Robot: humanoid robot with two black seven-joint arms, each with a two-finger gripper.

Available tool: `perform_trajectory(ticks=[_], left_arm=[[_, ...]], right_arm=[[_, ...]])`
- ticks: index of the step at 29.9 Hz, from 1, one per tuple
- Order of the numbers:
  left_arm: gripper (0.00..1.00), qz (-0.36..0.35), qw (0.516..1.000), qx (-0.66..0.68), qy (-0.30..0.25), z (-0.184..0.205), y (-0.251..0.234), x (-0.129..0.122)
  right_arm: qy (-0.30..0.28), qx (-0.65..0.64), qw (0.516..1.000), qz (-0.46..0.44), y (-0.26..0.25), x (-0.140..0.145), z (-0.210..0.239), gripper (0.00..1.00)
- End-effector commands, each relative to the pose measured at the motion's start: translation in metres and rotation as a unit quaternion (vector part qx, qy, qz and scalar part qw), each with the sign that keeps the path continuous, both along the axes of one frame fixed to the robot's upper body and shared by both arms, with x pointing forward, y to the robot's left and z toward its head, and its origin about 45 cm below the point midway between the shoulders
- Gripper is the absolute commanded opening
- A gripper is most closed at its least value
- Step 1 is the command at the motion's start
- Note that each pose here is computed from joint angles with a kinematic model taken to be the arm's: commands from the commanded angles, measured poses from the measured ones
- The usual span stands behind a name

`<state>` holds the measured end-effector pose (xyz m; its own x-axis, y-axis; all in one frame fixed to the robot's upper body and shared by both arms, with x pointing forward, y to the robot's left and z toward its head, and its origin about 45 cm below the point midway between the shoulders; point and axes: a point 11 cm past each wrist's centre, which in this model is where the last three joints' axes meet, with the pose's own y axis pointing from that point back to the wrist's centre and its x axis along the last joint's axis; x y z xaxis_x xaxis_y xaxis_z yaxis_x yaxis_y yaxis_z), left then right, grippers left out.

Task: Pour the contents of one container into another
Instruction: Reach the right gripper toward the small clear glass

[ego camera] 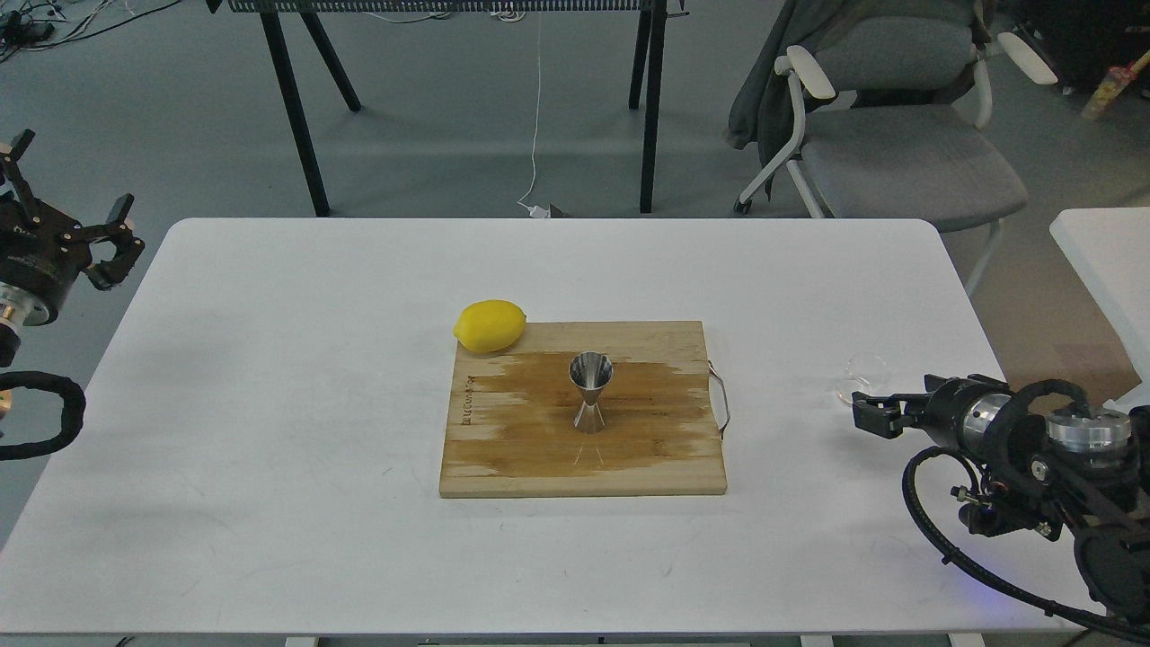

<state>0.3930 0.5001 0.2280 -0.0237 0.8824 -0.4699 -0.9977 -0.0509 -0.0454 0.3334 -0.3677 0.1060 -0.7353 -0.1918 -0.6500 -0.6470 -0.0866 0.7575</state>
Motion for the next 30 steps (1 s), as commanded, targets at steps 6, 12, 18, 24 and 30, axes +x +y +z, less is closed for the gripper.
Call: perform_trajectory(ticks=[6,12,18,24,30], left_arm=[[1.00,0.000,1.000,0.000,0.001,-0.001,0.000,0.000],[1.00,0.005,1.000,0.002,0.005,-0.004,0.003,-0.004],[1.00,0.006,1.000,-0.002,0.008,-0.011,0.000,-0.002],[1.00,0.007,1.000,-0.002,0.010,-0.012,0.000,-0.002],[1.00,0.008,1.000,-0.001,0.010,-0.012,0.000,-0.003]], right_arm=[[0.019,-0.014,1.000,0.003,0.008,0.007,-0.017,0.97],[0.023,-0.021,0.999,0.009,0.017,0.012,-0.024,0.94],[0.018,-0.023,1.000,0.011,0.019,0.016,-0.021,0.92],[0.015,-0.034,0.999,0.013,0.018,0.021,-0.019,0.90],[0.016,-0.037,0.999,0.011,0.019,0.025,-0.021,0.89]])
